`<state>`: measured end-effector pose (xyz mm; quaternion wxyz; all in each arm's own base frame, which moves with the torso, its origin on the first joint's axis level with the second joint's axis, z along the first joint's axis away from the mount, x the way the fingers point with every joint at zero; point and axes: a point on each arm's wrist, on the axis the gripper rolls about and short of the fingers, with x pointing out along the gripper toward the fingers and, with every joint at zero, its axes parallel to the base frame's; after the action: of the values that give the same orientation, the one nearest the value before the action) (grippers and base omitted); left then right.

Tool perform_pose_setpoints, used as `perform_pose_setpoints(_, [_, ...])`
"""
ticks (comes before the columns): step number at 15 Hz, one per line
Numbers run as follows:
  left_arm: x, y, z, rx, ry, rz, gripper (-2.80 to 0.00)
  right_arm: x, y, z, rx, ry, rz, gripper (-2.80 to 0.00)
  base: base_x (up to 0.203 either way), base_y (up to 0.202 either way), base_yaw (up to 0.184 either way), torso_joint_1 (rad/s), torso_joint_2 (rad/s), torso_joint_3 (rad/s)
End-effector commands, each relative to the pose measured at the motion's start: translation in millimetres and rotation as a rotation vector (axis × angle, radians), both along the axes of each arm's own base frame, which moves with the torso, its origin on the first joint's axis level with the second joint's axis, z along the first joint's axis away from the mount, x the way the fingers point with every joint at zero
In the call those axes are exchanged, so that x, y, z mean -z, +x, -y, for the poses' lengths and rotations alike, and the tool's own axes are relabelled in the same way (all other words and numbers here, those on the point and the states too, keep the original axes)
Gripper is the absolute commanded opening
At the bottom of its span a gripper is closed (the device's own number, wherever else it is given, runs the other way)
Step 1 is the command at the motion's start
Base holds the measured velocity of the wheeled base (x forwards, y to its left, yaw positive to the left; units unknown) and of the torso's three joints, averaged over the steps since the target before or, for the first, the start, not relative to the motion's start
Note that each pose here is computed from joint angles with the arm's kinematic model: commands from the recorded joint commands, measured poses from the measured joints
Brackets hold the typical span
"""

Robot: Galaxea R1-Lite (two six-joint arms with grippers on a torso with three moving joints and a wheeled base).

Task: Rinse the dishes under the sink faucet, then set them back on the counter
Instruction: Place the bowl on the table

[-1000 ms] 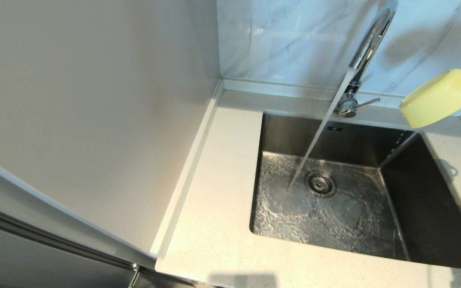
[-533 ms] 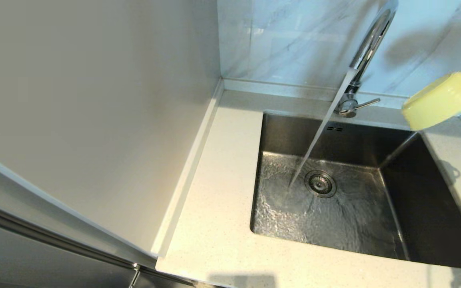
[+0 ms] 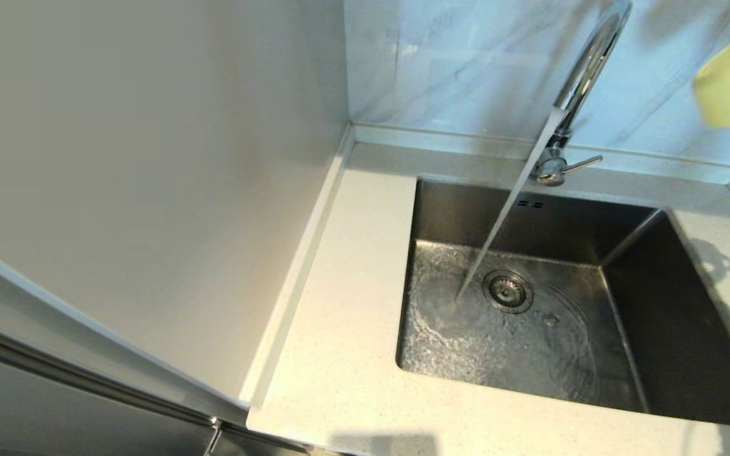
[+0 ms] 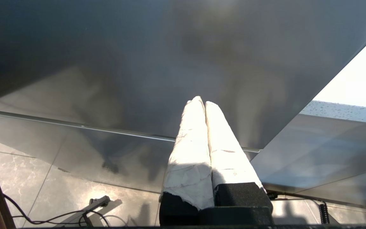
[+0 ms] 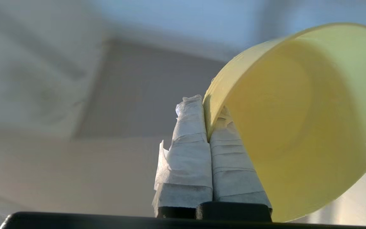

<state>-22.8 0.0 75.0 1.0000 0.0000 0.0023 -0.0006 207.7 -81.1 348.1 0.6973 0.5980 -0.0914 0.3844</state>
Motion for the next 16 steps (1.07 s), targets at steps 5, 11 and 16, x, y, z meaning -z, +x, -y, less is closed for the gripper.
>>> perform_pose_setpoints(5, [0.0, 0.0, 0.0, 0.0, 0.0, 0.0, -2.8, -18.6, -33.7, -1.7, -0.004, -0.031, 0.018, -2.8, 0.0, 0.0, 0.0, 0.0, 0.0, 0.0])
perform_pose_setpoints(11, [0.0, 0.0, 0.0, 0.0, 0.0, 0.0, -2.8, 80.2, 16.0, 1.4, 0.028, -0.314, -0.147, -2.8, 0.0, 0.0, 0.0, 0.0, 0.0, 0.0])
perform_pose_setpoints(16, [0.0, 0.0, 0.0, 0.0, 0.0, 0.0, -2.8, -50.7, -17.9, 14.6, 0.128, -0.449, -0.016, -2.8, 0.0, 0.0, 0.0, 0.0, 0.0, 0.0])
